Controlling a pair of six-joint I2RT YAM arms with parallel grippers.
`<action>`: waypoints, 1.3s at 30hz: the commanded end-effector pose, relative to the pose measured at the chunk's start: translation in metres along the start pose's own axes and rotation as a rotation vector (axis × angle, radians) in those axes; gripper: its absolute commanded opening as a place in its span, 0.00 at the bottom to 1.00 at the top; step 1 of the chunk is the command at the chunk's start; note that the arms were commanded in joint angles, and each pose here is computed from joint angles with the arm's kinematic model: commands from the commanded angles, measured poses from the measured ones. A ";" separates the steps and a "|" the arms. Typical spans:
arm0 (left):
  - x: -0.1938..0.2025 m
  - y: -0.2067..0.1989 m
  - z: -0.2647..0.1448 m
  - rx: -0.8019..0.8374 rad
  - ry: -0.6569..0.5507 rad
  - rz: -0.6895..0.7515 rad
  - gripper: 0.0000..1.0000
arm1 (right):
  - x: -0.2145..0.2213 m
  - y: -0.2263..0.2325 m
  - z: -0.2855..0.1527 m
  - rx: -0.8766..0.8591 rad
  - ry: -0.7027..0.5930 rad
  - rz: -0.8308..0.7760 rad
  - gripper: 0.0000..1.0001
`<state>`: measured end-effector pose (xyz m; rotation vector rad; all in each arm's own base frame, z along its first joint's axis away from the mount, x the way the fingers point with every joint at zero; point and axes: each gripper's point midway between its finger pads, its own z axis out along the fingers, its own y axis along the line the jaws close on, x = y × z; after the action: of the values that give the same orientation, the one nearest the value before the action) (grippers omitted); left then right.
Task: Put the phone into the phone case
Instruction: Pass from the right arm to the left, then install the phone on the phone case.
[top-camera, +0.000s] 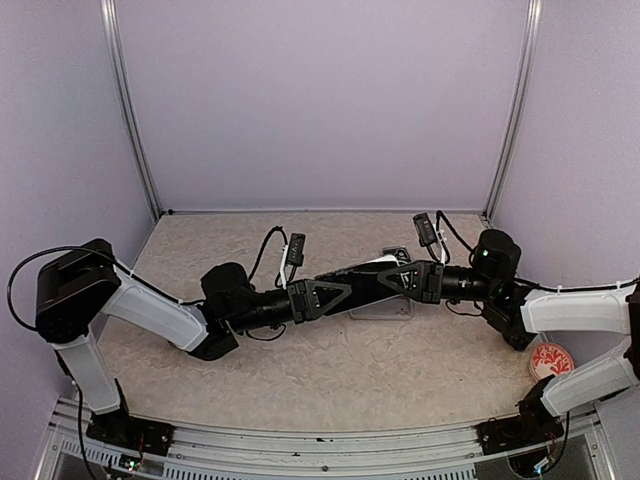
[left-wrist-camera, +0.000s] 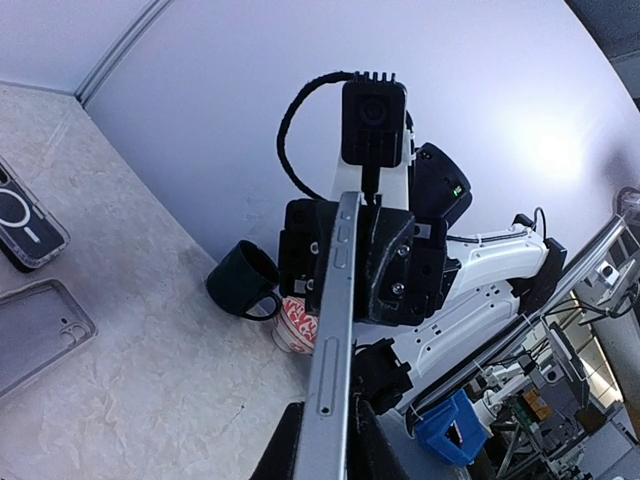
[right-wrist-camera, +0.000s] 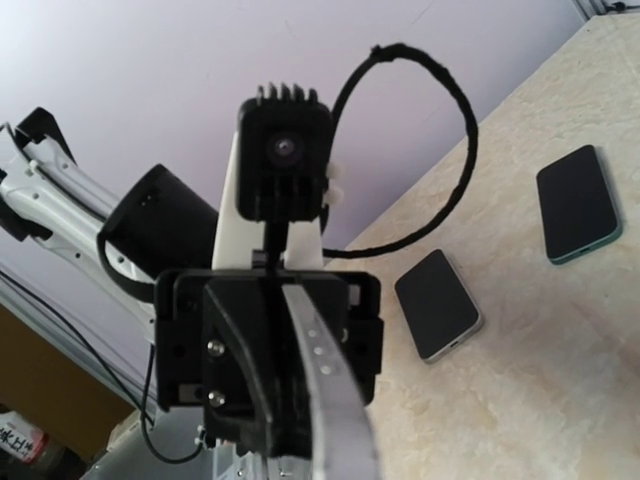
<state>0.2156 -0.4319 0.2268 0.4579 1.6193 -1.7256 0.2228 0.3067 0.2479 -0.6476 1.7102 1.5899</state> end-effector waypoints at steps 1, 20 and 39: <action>0.001 -0.005 0.007 0.002 0.000 0.020 0.08 | -0.011 -0.002 -0.001 0.026 -0.040 -0.029 0.05; 0.005 0.020 -0.011 -0.168 0.028 0.064 0.00 | -0.006 -0.027 -0.015 0.213 0.027 -0.029 0.83; -0.004 0.061 -0.004 -0.340 0.158 0.072 0.00 | 0.014 -0.117 -0.058 0.612 0.068 0.127 0.82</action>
<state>0.2481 -0.4203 0.1590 0.4498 2.0022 -1.3586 0.2755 0.2530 0.1872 -0.3825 2.0604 1.1902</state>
